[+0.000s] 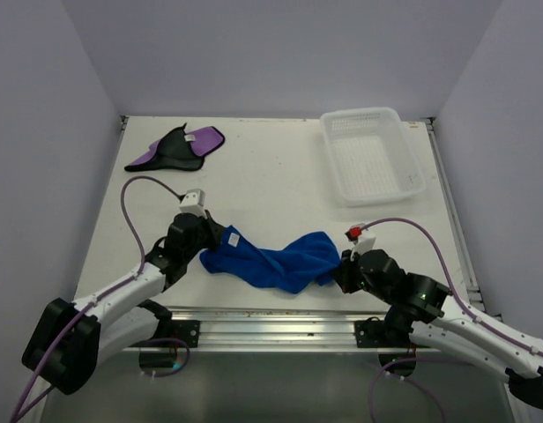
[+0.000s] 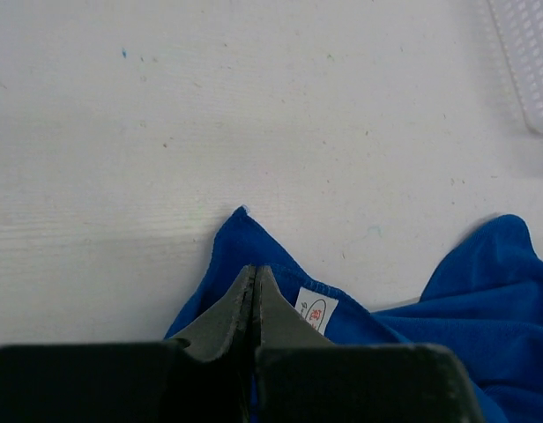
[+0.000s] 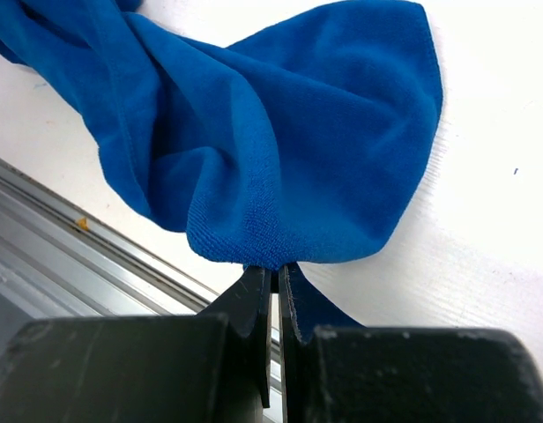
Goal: Roll the towels
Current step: Flatten the towel
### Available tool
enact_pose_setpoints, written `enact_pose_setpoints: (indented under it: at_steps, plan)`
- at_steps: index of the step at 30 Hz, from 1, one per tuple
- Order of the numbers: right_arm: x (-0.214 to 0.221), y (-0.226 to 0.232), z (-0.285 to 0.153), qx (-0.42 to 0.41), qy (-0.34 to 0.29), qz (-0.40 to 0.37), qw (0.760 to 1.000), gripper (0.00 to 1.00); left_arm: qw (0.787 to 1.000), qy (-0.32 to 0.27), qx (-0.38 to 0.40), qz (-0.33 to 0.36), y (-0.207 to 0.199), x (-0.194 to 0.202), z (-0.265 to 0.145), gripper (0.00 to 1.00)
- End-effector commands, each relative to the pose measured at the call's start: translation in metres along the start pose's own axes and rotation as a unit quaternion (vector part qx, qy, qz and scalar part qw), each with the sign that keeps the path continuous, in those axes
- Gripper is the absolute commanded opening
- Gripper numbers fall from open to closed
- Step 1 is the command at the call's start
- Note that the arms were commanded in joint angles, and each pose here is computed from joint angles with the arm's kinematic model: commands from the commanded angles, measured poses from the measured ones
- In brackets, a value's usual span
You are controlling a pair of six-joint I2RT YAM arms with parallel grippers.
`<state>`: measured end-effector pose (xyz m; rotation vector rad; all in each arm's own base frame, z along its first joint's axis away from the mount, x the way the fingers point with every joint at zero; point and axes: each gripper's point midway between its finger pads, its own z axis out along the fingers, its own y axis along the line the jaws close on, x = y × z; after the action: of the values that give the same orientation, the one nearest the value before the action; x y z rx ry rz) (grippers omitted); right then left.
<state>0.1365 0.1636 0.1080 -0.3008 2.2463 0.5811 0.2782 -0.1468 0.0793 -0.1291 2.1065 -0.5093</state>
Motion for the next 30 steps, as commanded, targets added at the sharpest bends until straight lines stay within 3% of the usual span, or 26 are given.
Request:
enact_pose_setpoints:
  at_steps: [1,7,12,13,14,16,17,19,23,26,30]
  plan:
    - [-0.016,-0.001,-0.001,0.020,-0.020,0.006,1.000,0.00,0.997,-0.062,-0.036,-0.005,0.005,-0.040,-0.011,0.00]
    - [-0.056,0.005,-0.004,0.042,-0.062,-0.010,0.997,0.00,0.992,-0.118,-0.050,-0.012,-0.004,-0.088,-0.029,0.00]
    - [-0.121,0.029,0.007,0.076,-0.096,-0.045,0.991,0.00,0.982,-0.174,-0.061,-0.030,-0.023,-0.149,-0.040,0.00]
    - [-0.132,0.032,0.009,0.083,-0.101,-0.052,0.990,0.00,0.984,-0.157,-0.082,-0.026,-0.018,-0.147,-0.038,0.00]
    - [-0.150,0.041,0.016,0.087,-0.102,-0.064,0.989,0.00,0.980,-0.180,-0.083,-0.031,-0.027,-0.174,-0.045,0.00]
    - [-0.174,0.034,0.026,0.096,-0.104,-0.056,0.988,0.00,0.977,-0.175,-0.122,-0.024,-0.020,-0.187,-0.044,0.00]
    - [-0.195,0.046,0.025,0.062,-0.110,-0.043,0.991,0.00,0.972,-0.199,-0.123,-0.031,-0.026,-0.216,-0.053,0.00]
    - [-0.224,0.023,0.035,0.083,-0.117,-0.024,0.989,0.00,0.968,-0.199,-0.150,-0.039,-0.013,-0.235,-0.051,0.00]
    - [-0.289,0.029,0.029,0.091,-0.139,-0.052,0.985,0.00,0.952,-0.254,-0.155,-0.070,-0.007,-0.310,-0.079,0.00]
    - [-0.309,0.036,0.031,0.086,-0.140,-0.065,0.984,0.00,0.941,-0.283,-0.169,-0.078,0.001,-0.338,-0.102,0.00]
    - [-0.306,0.040,0.025,0.072,-0.140,-0.077,0.984,0.00,0.935,-0.289,-0.188,-0.084,0.013,-0.327,-0.122,0.00]
